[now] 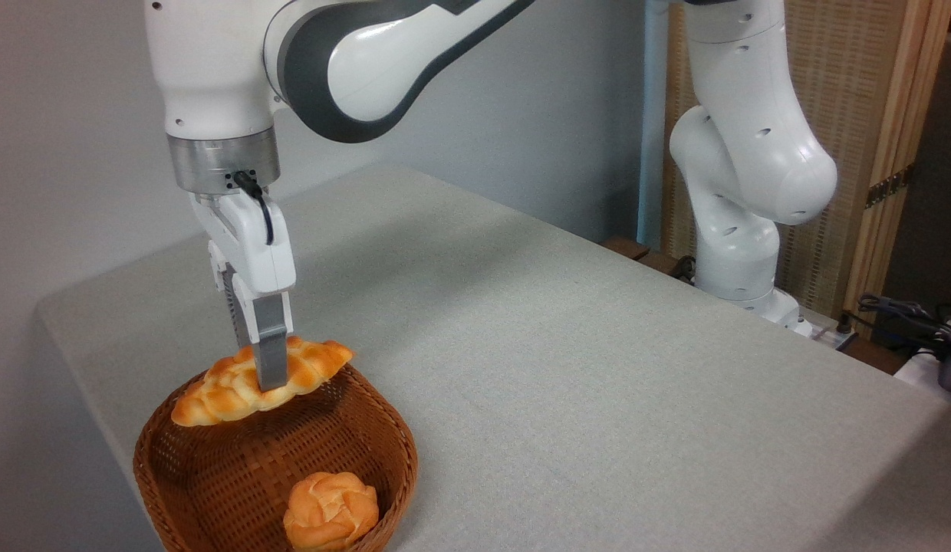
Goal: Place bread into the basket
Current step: 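Lower the roll into the basket beside the orange bun and release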
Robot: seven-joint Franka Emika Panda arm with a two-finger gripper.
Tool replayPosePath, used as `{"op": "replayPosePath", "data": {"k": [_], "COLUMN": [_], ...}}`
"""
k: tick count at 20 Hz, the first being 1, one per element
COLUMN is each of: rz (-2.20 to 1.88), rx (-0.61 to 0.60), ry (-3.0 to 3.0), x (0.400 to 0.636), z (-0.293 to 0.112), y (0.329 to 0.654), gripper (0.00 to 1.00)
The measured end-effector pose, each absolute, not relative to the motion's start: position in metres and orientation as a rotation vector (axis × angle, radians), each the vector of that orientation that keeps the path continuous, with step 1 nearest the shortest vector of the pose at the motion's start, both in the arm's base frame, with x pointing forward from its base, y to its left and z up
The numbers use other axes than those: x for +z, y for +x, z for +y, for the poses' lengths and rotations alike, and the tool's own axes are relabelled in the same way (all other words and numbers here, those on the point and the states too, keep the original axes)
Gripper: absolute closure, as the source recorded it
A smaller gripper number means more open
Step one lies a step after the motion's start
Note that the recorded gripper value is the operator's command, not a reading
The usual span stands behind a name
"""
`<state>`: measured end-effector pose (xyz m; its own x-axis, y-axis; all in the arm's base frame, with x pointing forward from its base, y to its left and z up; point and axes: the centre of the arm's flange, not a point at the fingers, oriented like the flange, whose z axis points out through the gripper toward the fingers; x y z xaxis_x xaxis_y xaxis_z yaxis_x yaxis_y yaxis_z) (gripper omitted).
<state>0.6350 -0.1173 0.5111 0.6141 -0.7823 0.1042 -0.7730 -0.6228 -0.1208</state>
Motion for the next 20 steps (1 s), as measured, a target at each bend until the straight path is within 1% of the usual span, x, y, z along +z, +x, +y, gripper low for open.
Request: {"op": "replayPosePath", "data": {"k": [8, 12, 20], "rz": [1.332, 1.33, 1.276], "rx": [-0.205, -0.239, -0.249], "ry": [-2.754, -2.734, -2.759], "x": [0.504, 0.505, 0.507], "z": [-0.115, -0.115, -0.107], "y": [0.638, 0.641, 0.644], "gripper": [0.0, 0.0, 0.0]}}
